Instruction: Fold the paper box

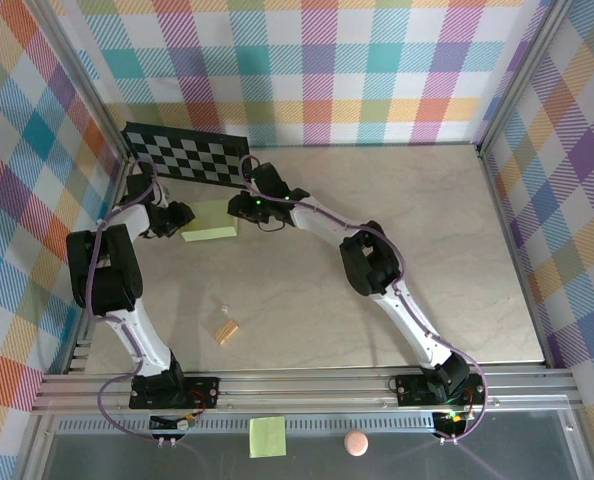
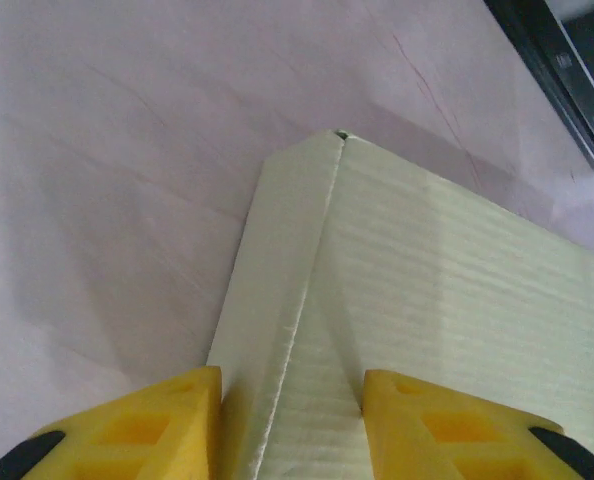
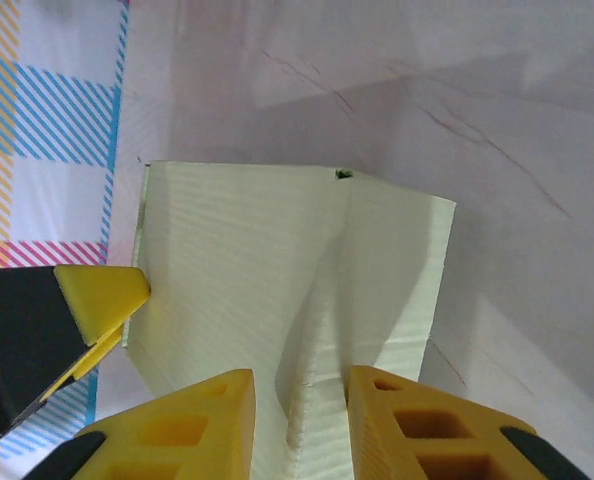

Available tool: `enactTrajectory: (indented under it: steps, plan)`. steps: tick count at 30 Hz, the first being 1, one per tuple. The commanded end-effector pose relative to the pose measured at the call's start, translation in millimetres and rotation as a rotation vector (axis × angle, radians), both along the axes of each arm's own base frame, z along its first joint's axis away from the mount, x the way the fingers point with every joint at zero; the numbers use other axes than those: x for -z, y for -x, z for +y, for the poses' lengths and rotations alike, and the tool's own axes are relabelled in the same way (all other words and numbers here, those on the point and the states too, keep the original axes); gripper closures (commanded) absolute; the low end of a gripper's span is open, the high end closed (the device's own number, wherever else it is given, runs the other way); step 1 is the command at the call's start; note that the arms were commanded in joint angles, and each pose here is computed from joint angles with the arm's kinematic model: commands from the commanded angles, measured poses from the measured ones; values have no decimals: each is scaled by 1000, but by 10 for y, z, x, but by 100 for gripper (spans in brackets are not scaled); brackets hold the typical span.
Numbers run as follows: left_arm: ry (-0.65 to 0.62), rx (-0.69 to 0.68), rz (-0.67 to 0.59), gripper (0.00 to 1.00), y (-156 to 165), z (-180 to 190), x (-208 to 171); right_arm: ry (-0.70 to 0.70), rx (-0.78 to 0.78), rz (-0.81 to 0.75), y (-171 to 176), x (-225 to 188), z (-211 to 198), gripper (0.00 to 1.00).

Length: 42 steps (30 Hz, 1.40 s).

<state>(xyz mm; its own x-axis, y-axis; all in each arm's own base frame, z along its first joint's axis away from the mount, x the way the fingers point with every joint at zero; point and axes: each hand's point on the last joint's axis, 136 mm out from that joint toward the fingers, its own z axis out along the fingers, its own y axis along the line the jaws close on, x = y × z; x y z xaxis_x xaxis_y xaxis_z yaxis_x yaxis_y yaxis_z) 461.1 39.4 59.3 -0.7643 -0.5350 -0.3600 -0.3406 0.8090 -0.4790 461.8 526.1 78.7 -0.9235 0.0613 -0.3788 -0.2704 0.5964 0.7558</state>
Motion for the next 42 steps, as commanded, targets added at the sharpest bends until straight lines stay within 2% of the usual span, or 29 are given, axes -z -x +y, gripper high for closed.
enactTrajectory:
  steps: [1,7,9,12,14,19,24,26,28,29,33,36,38,42]
  plan:
    - [87,23,-54,59,-186,-55,-53,-139,-105,-44,350,-236,616,69]
    - [58,-45,-26,59,-254,156,118,-128,-4,-88,187,-10,684,68]
    - [62,-68,-15,59,-252,198,192,-137,7,-104,151,7,692,65]
    - [56,-84,-10,55,-248,234,239,-141,3,-107,151,28,700,63]
    - [44,-90,-11,48,-257,262,224,-125,-4,-111,157,23,681,61]
    - [-17,-108,-27,35,-279,370,-8,-45,-2,-151,62,-127,460,44]
    - [-60,-118,-64,13,-194,405,-391,33,-19,-218,-2,-425,147,29]
    - [-70,-123,-90,1,-150,405,-560,70,-37,-248,25,-519,7,16]
    - [-68,-130,-115,0,-93,388,-694,98,-51,-266,72,-589,-129,4]
    - [-68,-133,-130,0,-59,371,-766,112,-66,-279,126,-638,-197,1]
    - [-73,-131,-180,0,104,298,-972,201,-141,-359,357,-760,-555,1]
    - [-95,-127,-215,0,246,207,-1084,308,-154,-402,491,-748,-985,1]
    - [-135,-113,-215,0,397,110,-1071,385,-164,-431,600,-727,-1326,1]
    - [-261,-46,-296,0,589,-110,-1090,556,-91,-494,711,-745,-2123,1]
